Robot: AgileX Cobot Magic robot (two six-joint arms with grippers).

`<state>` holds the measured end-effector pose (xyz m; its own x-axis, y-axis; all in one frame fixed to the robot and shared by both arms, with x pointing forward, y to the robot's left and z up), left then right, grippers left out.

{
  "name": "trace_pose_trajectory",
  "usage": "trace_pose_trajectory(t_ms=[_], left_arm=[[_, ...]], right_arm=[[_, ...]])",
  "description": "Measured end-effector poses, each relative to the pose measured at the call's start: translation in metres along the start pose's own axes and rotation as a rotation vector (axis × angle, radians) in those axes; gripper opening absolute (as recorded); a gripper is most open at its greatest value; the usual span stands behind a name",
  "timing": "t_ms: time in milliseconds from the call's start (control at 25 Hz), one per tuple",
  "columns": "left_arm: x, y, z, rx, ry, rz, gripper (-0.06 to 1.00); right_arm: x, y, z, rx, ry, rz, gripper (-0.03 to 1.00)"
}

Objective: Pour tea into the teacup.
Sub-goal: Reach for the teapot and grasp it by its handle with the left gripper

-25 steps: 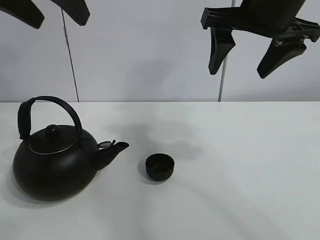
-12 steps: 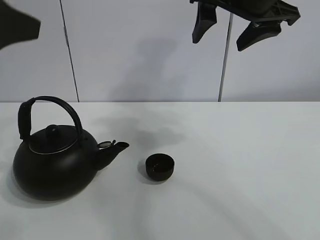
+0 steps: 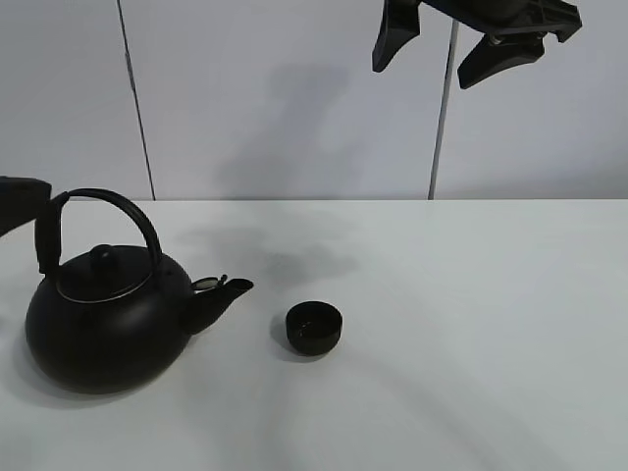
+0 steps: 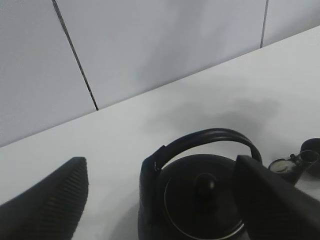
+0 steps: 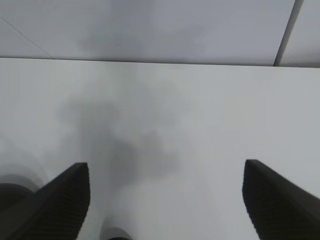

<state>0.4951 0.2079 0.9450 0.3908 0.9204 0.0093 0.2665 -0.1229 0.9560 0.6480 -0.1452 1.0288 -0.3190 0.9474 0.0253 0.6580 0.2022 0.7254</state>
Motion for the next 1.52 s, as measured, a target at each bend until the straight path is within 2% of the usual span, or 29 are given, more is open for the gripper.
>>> trace_pose_trajectory(t_ms=[160, 480, 720, 1200, 1520], left_arm=[[-0.001, -0.011, 0.017, -0.022, -0.013, -0.031, 0.57], [0.005, -0.028, 0.042, -0.089, 0.009, -0.101, 0.57], [0.009, -0.048, 0.051, -0.033, 0.028, -0.12, 0.57], [0.02, -0.038, 0.058, -0.069, 0.083, -0.142, 0.57], [0.02, -0.044, 0.062, -0.026, 0.087, -0.144, 0.57]], right_arm=[[0.0, 0.0, 0.0, 0.0, 0.0, 0.0, 0.58], [0.0, 0.0, 0.0, 0.0, 0.0, 0.0, 0.58], [0.0, 0.0, 0.0, 0.0, 0.0, 0.0, 0.58], [0.0, 0.0, 0.0, -0.001, 0.0, 0.0, 0.58], [0.0, 0.0, 0.0, -0.001, 0.0, 0.0, 0.58]])
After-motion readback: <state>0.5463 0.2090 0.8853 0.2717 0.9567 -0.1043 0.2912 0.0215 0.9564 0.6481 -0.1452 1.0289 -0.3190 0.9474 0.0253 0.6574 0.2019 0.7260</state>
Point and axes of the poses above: a point on each arm's last joint axis where the gripper is mounted, z pointing out along that axis toward the gripper, x along the wrist's bending axis when the last joint is at zero, y = z × x, the point moved 8 cm from there along z, pointing out along that axis toward the gripper, and after that the axes turned 10 degrees about -z, right-handed, at the moved point
